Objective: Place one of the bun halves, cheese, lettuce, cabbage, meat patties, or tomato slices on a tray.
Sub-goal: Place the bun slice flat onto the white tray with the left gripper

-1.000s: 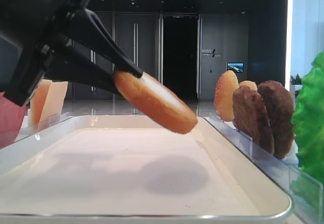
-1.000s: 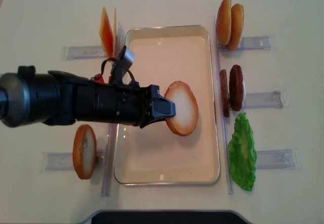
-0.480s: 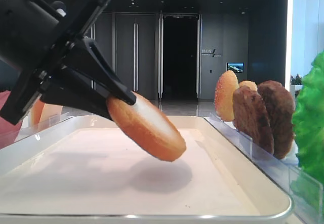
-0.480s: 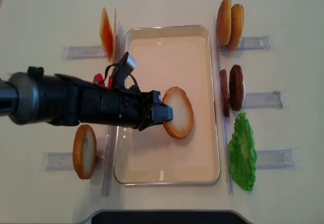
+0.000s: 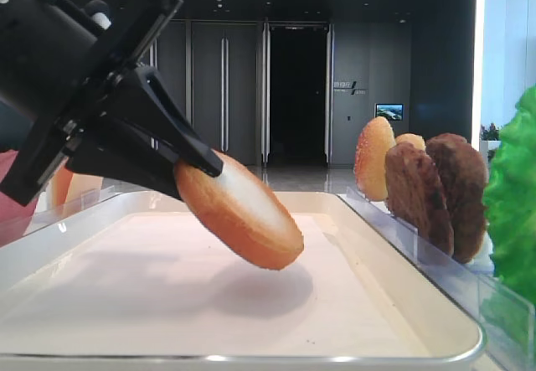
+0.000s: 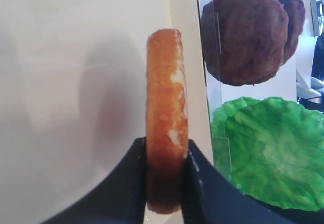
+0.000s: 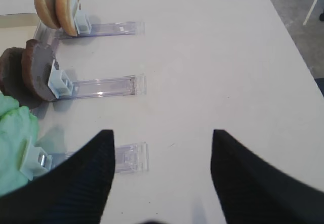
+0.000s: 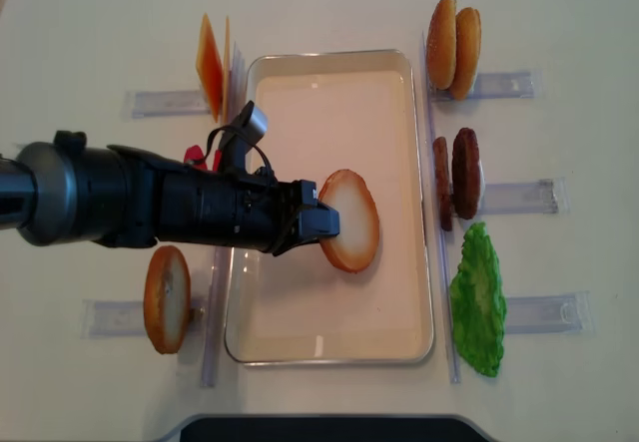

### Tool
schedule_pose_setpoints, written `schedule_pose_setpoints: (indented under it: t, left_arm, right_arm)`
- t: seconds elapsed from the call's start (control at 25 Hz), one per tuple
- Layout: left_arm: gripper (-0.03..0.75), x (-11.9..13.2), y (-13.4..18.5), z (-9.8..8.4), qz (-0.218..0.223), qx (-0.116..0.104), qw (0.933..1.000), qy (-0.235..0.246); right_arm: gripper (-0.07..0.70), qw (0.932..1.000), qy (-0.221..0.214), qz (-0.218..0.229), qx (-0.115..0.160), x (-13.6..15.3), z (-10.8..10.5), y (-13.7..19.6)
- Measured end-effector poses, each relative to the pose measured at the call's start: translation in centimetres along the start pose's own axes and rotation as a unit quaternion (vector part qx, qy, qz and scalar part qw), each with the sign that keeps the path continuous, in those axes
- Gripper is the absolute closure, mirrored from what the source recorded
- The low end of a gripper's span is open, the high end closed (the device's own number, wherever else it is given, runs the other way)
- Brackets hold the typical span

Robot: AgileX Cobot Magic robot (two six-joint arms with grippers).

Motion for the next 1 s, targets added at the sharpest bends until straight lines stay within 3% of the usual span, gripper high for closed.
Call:
schedule_pose_setpoints:
  t: [0.72, 1.0]
  left_arm:
    - [0.577, 0.1, 0.2, -0.3, 0.005, 0.017, 0.9998, 0.011]
    - [0.577, 1.1, 1.1, 0.4, 0.027, 0.007, 0.9995, 0.015]
  right_arm:
    - [0.202, 1.0000, 0.000, 0.000, 0.000, 0.0, 0.0, 0.0]
    - [0.202, 1.0000, 0.000, 0.000, 0.000, 0.0, 0.0, 0.0]
Point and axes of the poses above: a point on each arm's last joint axis where the gripper is mounted, x pointing out along that axis toward the gripper, z along the wrist's bending axis when the last joint is at zero, y = z × x, the point moved 8 cm from there along x, pointing out along that axis toward the gripper, and after that the axes turned 15 degrees about x, right-handed, at the moved point
